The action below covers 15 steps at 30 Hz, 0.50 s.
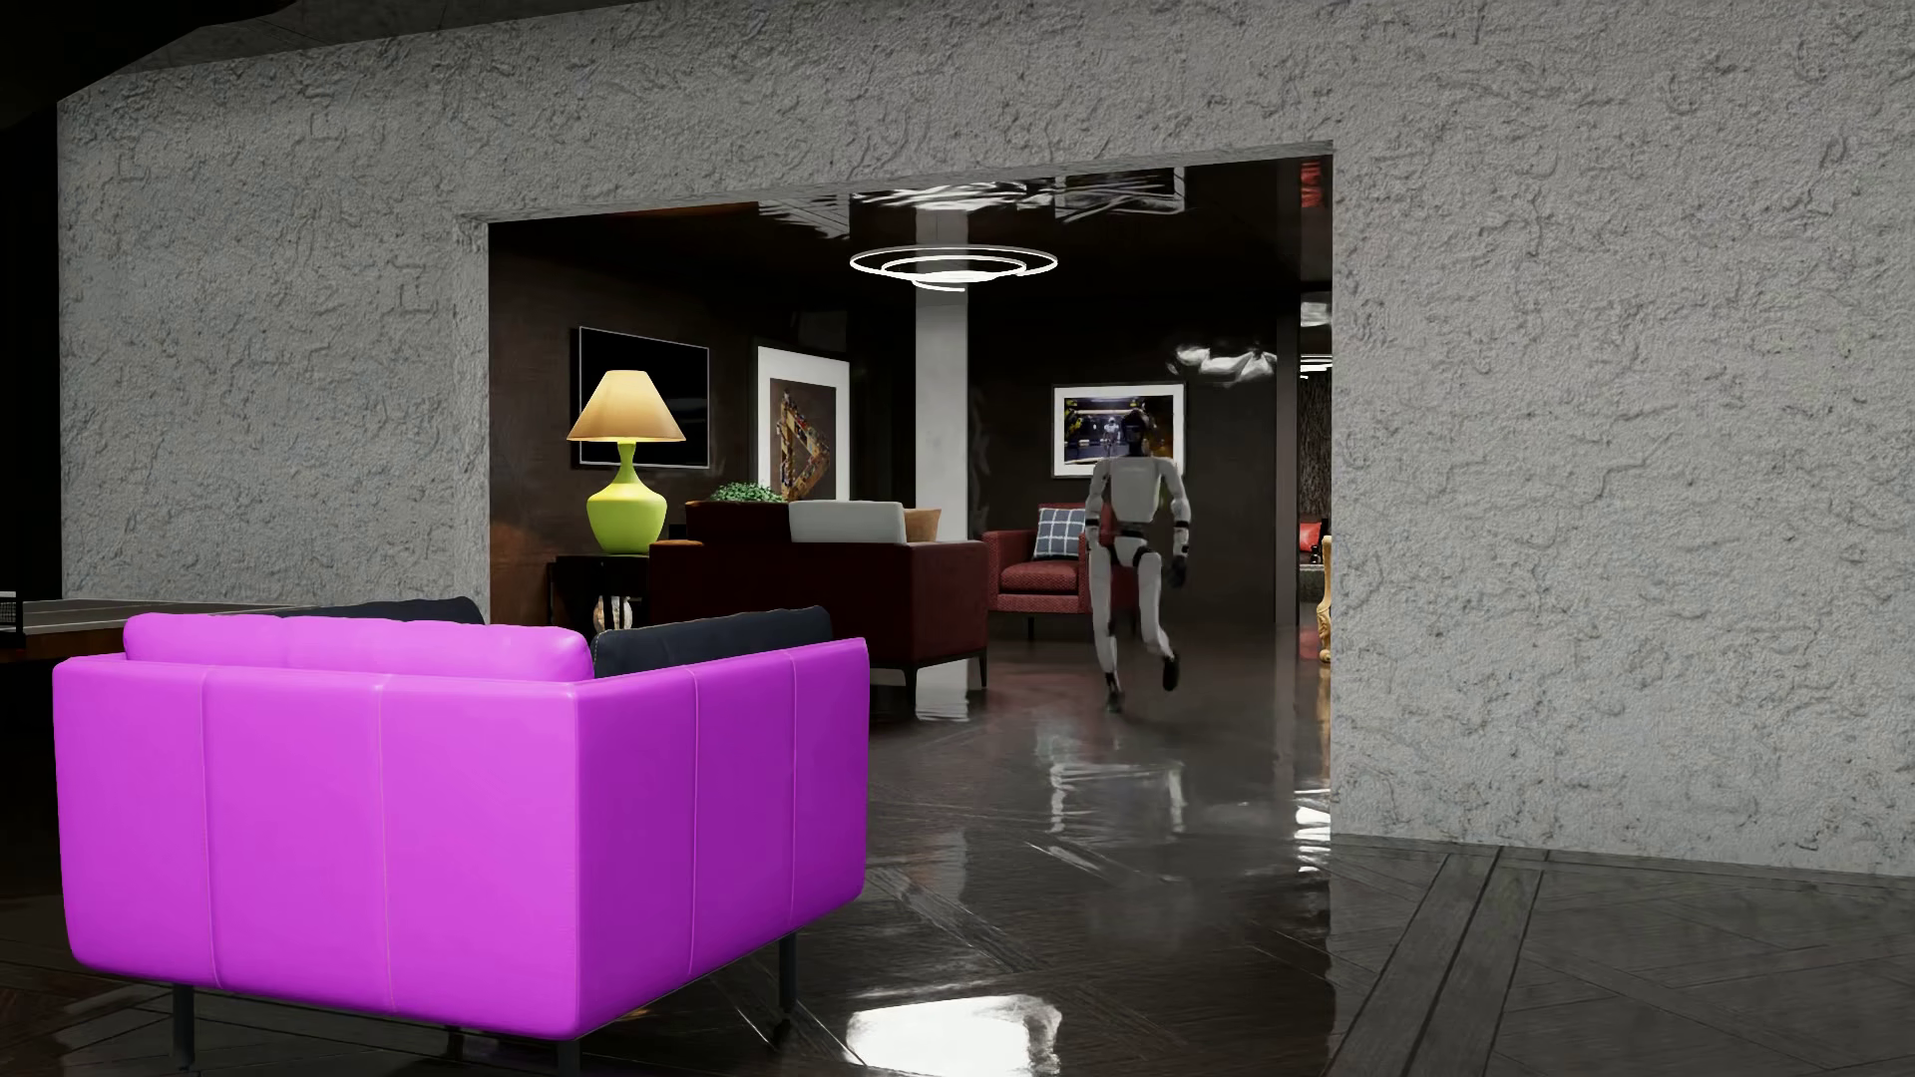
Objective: Head to the purple armchair
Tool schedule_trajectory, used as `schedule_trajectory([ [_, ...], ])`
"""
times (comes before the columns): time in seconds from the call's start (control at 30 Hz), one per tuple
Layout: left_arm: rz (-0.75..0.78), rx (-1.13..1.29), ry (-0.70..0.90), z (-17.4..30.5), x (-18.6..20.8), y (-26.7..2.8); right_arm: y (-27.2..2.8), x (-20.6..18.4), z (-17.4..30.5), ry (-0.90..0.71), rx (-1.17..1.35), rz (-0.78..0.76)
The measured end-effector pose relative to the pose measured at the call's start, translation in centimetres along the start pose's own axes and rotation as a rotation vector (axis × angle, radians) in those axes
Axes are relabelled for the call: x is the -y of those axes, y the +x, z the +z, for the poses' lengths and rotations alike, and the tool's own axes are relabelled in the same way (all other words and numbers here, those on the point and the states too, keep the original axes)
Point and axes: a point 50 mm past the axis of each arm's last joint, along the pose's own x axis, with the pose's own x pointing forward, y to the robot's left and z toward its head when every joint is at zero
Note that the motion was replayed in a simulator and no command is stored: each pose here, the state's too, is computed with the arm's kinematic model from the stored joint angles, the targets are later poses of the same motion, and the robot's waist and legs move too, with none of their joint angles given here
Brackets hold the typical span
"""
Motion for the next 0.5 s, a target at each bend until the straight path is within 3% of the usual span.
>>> schedule_trajectory([
  [0.13,-0.059,-0.197,0.004,-7.1,2.3,-2.5,-1.1,9.4,8.9,0.080,0.328,-0.266],
  [0.23,-0.074,-0.243,0.012,-8.6,2.8,-3.2,-4.1,15.6,13.5,0.149,0.525,-0.455],
  [0.33,-0.052,-0.284,-0.046,-9.5,2.8,-3.5,-4.4,15.5,13.0,0.214,0.542,-0.472],
  [0.43,-0.027,-0.229,-0.076,-7.9,2.2,-2.7,-1.2,10.5,8.8,0.285,0.348,-0.340],
  [0.47,-0.002,-0.197,-0.082,-6.6,1.2,-2.0,-0.1,8.8,7.5,0.250,0.262,-0.279],
  [0.5,0.017,-0.074,-0.058,-3.1,0.1,-1.1,0.5,6.5,6.4,0.103,0.195,-0.187],
])
